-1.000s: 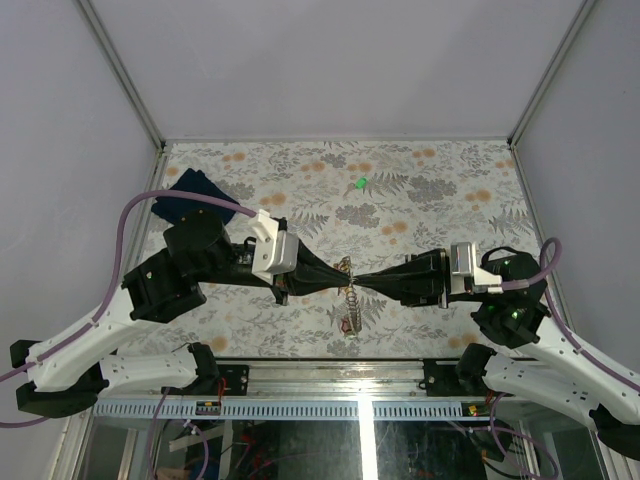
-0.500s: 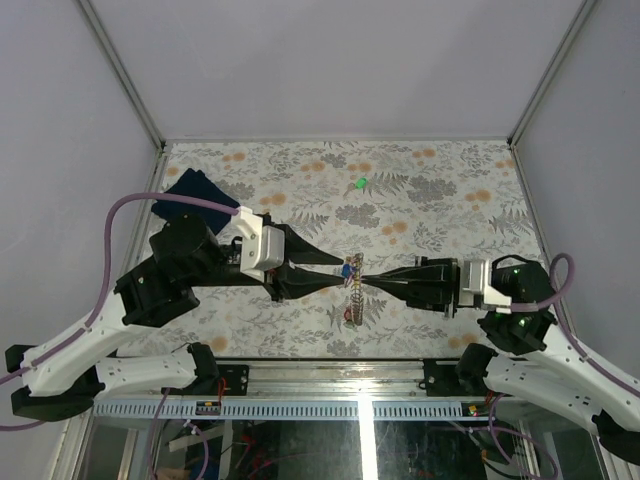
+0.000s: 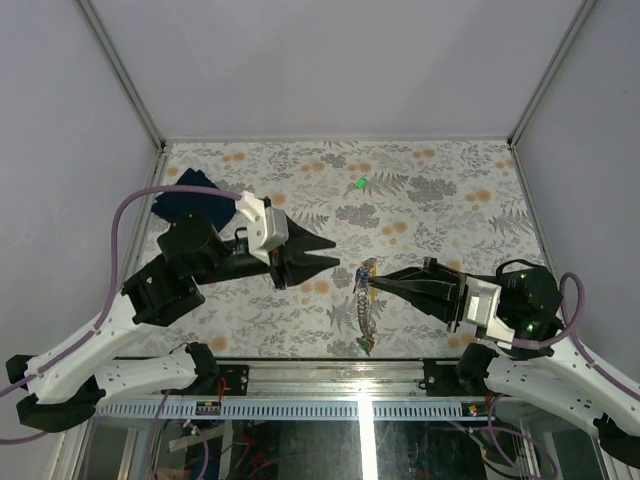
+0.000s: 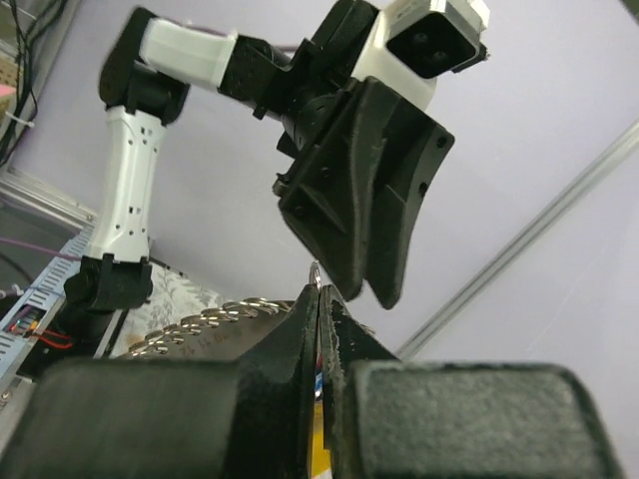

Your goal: Put the keys on the keyring

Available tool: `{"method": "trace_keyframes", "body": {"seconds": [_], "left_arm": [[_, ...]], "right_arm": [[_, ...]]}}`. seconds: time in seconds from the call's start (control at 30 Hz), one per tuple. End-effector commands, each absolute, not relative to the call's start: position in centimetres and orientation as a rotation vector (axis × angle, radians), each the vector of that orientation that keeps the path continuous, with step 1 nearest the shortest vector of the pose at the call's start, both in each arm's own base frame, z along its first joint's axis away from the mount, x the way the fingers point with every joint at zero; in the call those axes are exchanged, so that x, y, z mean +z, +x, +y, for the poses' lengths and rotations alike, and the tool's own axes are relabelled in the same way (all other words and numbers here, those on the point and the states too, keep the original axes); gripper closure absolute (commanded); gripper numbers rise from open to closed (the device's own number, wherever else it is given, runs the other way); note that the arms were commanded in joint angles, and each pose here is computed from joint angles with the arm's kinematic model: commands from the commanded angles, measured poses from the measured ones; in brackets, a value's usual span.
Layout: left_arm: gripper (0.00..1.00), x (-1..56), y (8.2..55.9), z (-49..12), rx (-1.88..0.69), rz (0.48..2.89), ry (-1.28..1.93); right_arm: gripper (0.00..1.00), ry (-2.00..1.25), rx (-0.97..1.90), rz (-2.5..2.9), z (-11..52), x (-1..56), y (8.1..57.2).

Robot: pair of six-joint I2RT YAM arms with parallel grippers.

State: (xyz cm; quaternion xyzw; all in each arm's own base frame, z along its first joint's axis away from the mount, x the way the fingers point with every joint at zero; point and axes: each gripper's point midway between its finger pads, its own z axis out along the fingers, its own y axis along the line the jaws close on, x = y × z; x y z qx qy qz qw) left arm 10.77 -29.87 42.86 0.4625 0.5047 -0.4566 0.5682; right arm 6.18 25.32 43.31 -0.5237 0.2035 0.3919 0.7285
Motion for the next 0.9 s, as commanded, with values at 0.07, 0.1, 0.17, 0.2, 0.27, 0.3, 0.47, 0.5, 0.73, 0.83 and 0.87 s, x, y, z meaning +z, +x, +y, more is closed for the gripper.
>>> {"method": "trace_keyframes", "body": {"seconds": [0.07, 0.1, 0.17, 0.2, 0.27, 0.3, 0.47, 0.5, 0.73, 0.83, 0.87], "left_arm": [[0.67, 41.8, 17.5, -28.4, -1.042, 1.324, 0.854], [0.67, 41.2, 19.0, -28.0, -1.036, 1.363, 0.813], [0.66, 39.7, 21.7, -27.6, -1.044, 1.429, 0.745], [0.66, 39.0, 23.3, -27.6, -1.048, 1.448, 0.714], [0.65, 37.2, 26.0, -27.6, -1.025, 1.496, 0.663], [0.65, 36.2, 27.4, -27.8, -1.000, 1.527, 0.645], [0.64, 30.9, 35.3, -29.0, -0.850, 1.692, 0.574], [0.64, 29.7, 37.0, -29.0, -0.811, 1.733, 0.548], [0.61, 21.6, 46.3, -30.2, -0.620, 1.957, 0.467], [0.60, 18.7, 49.1, -30.9, -0.586, 2.002, 0.438], [0.59, 18.2, 49.9, -31.1, -0.577, 2.004, 0.427]], "right_arm": [[1.00, -1.112, 0.741, 0.675, 24.3, 43.7, 9.4], [1.00, -1.106, 0.726, 0.720, 24.0, 43.3, 9.8], [1.00, -1.081, 0.701, 0.792, 23.4, 42.6, 10.6], [1.00, -1.059, 0.691, 0.823, 23.0, 42.3, 10.9], [1.00, -1.020, 0.671, 0.882, 22.1, 41.7, 11.5], [1.00, -0.997, 0.661, 0.911, 21.6, 41.5, 11.7], [1.00, -0.880, 0.631, 1.068, 19.7, 40.8, 13.2], [1.00, -0.856, 0.634, 1.100, 19.5, 40.7, 13.4], [1.00, -0.777, 0.591, 1.250, 18.6, 39.5, 15.1], [1.00, -0.774, 0.600, 1.256, 19.1, 39.0, 15.3], [1.00, -0.771, 0.602, 1.257, 19.1, 39.0, 15.4]]}}
